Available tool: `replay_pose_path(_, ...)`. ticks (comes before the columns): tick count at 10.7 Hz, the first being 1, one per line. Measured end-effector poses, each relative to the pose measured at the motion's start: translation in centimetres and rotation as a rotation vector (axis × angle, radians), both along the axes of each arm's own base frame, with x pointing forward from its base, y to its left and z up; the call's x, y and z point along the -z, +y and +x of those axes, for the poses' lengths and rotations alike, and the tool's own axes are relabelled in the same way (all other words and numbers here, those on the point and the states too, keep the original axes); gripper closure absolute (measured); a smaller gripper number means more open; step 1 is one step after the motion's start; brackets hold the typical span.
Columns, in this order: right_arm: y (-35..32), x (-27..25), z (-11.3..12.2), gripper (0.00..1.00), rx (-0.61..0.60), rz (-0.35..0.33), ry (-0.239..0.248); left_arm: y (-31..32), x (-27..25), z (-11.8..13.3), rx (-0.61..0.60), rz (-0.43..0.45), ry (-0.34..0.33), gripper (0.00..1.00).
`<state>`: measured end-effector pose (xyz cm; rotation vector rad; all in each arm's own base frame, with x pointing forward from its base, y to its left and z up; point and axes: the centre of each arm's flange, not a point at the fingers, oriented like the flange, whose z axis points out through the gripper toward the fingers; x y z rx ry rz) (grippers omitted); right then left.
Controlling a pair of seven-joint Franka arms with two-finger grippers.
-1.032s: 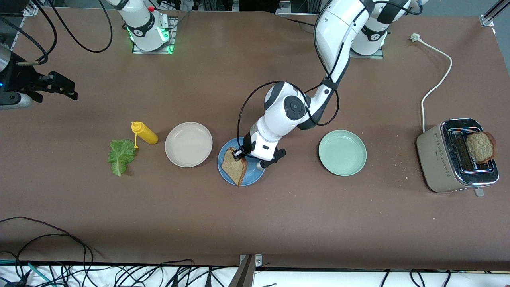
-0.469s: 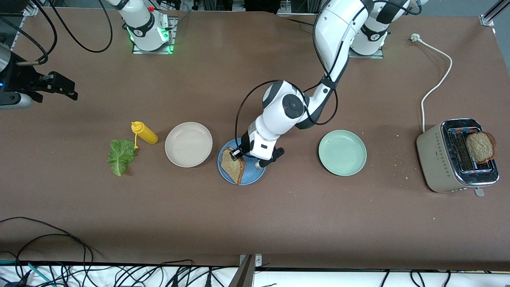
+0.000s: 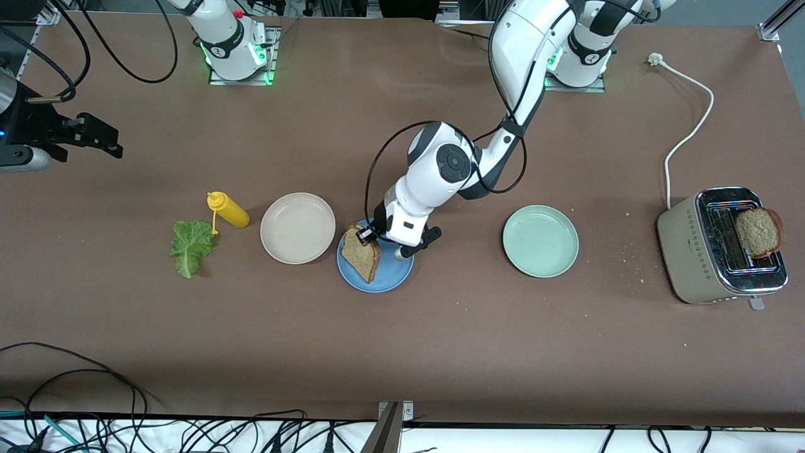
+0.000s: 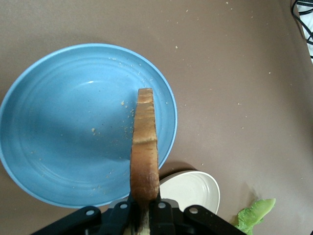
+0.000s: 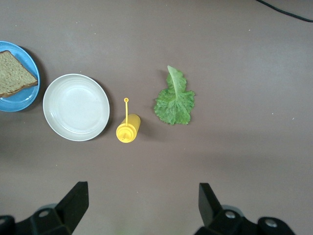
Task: Make sandwich in blue plate with both arms
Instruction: 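Lower the bread onto the blue plate and open the left gripper, then withdraw the left gripper back toward the toaster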
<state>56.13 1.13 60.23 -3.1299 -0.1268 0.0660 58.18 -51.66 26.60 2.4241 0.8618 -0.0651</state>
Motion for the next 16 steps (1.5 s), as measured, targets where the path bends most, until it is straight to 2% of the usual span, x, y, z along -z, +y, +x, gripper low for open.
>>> replay_pose_path(3,0.0,0.0,0.0,0.0,0.0,0.0,0.0,0.4,0.6,0.2,-0.003,0.01,0.008,0.88)
replay_pose_path(4,0.0,0.0,0.0,0.0,0.0,0.0,0.0,0.5,0.7,0.3,-0.005,0.012,0.009,0.8)
replay_pose_path(7,0.0,0.0,0.0,0.0,0.0,0.0,0.0,0.9,1.0,0.5,-0.004,0.023,0.024,0.41)
replay_pose_path(10,0.0,0.0,0.0,0.0,0.0,0.0,0.0,3.4,2.0,1.8,0.0,0.073,0.1,0.01)
replay_pose_path(13,0.0,0.0,0.0,0.0,0.0,0.0,0.0,7.6,1.0,4.2,0.005,0.111,0.193,0.0)
replay_pose_path(16,0.0,0.0,0.0,0.0,0.001,0.0,0.0,14.1,-3.2,6.7,0.029,0.193,0.254,0.0)
